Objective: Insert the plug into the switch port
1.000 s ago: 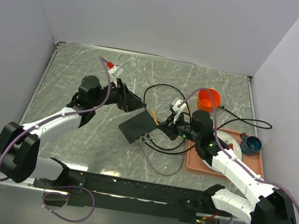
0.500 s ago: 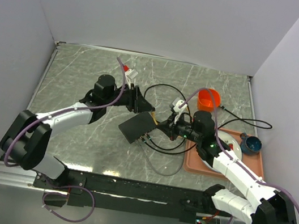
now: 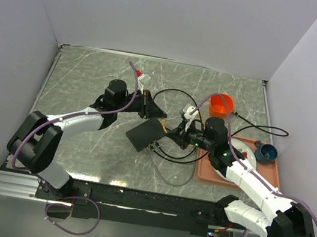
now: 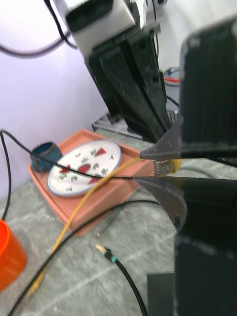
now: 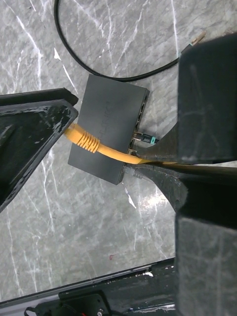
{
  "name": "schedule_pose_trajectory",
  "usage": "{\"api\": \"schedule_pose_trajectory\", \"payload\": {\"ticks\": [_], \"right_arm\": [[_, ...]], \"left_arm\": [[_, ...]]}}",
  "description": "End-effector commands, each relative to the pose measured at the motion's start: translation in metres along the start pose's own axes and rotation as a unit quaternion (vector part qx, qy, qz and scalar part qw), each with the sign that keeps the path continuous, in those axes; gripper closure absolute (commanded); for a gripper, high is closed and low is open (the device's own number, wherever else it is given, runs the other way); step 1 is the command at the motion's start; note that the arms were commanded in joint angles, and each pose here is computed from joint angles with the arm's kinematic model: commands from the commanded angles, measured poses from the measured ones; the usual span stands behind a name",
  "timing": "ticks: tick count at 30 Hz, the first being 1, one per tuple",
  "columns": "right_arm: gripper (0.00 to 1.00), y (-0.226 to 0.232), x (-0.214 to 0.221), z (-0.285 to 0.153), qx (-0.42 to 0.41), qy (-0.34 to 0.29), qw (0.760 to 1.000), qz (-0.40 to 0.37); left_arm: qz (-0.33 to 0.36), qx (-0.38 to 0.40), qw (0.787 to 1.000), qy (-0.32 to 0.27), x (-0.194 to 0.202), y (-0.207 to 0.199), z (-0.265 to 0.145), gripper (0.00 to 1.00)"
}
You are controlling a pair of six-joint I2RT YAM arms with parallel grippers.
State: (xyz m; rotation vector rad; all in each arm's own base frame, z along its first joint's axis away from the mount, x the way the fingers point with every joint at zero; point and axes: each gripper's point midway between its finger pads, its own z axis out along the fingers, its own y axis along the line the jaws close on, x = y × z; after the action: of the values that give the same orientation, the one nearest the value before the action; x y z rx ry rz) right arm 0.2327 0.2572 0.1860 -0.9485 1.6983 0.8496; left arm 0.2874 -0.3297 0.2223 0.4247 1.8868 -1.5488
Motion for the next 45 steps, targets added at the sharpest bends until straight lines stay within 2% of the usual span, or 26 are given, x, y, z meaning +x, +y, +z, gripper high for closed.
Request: {"api": "schedule_pose_trajectory", "payload": {"ticks": [1,4,5,7,9,12,15,16,18,19,20,21,22,23,25,26,27,31,37,45], "right_arm": [[1.00,0.003,-0.019,-0.001,-0.011,-0.030,0.999,-0.017],[0.64,-0.003,-0.024,0.000,0.005,-0.036,0.999,-0.013],[0.47,-0.004,-0.027,0.000,0.009,-0.040,0.999,-0.012],[0.31,-0.003,-0.037,0.000,0.009,-0.058,0.998,-0.015],[0.27,-0.002,-0.042,0.002,0.002,-0.066,0.998,-0.011],[0.26,0.001,-0.051,0.008,-0.014,-0.077,0.997,-0.005],[0.34,0.000,-0.054,0.014,-0.021,-0.084,0.996,0.007],[0.44,-0.002,-0.052,0.017,-0.018,-0.080,0.996,0.017],[0.57,-0.003,-0.052,0.019,-0.019,-0.080,0.996,0.022],[0.81,-0.005,-0.052,0.022,-0.016,-0.076,0.997,0.029],[0.93,-0.006,-0.051,0.024,-0.015,-0.070,0.997,0.034],[0.99,-0.007,-0.048,0.025,-0.015,-0.062,0.997,0.036],[1.00,-0.007,-0.048,0.025,-0.016,-0.061,0.997,0.032],[1.00,-0.006,-0.049,0.024,-0.017,-0.063,0.997,0.030],[1.00,-0.003,-0.049,0.018,-0.017,-0.072,0.997,0.015],[1.00,-0.001,-0.050,0.015,-0.019,-0.075,0.997,0.010],[1.00,-0.001,-0.049,0.013,-0.017,-0.076,0.997,0.005],[1.00,0.006,-0.047,0.000,-0.019,-0.077,0.997,-0.018],[1.00,0.029,-0.044,-0.007,-0.079,-0.074,0.994,-0.035],[1.00,0.065,-0.045,-0.025,-0.171,-0.073,0.981,-0.060]], "left_arm": [[0.022,0.035,0.999,-0.014,-0.014,-0.018,0.008,0.90],[0.021,0.041,0.999,-0.012,-0.012,-0.022,0.009,0.95],[0.023,0.044,0.999,-0.009,-0.009,-0.024,0.010,0.96],[0.027,0.047,0.999,-0.005,-0.005,-0.026,0.011,0.97],[0.037,0.060,0.998,-0.003,-0.001,-0.034,0.012,0.97],[0.052,0.078,0.996,-0.003,0.002,-0.045,0.011,0.97],[0.060,0.088,0.994,-0.004,0.002,-0.053,0.009,0.97],[0.064,0.089,0.994,-0.006,0.001,-0.056,0.008,0.97],[0.065,0.092,0.994,-0.002,0.003,-0.058,0.007,0.97],[0.065,0.092,0.994,-0.003,0.003,-0.059,0.007,0.97],[0.067,0.092,0.994,-0.006,0.002,-0.059,0.006,0.96],[0.067,0.091,0.994,-0.006,0.003,-0.059,0.006,0.93],[0.068,0.089,0.994,-0.009,0.001,-0.061,0.004,0.88],[0.068,0.078,0.994,-0.020,-0.003,-0.058,0.004,0.67],[0.075,0.058,0.995,-0.038,-0.009,-0.056,-0.001,0.42],[0.076,0.045,0.995,-0.047,-0.014,-0.052,-0.003,0.11],[0.075,0.022,0.995,-0.066,-0.020,-0.045,-0.005,0.01],[0.090,0.009,0.990,-0.107,-0.036,-0.050,-0.022,0.03],[0.124,0.046,0.987,-0.087,-0.026,-0.062,-0.026,0.03],[0.216,0.125,0.964,-0.090,-0.013,-0.109,-0.054,0.03]]}}
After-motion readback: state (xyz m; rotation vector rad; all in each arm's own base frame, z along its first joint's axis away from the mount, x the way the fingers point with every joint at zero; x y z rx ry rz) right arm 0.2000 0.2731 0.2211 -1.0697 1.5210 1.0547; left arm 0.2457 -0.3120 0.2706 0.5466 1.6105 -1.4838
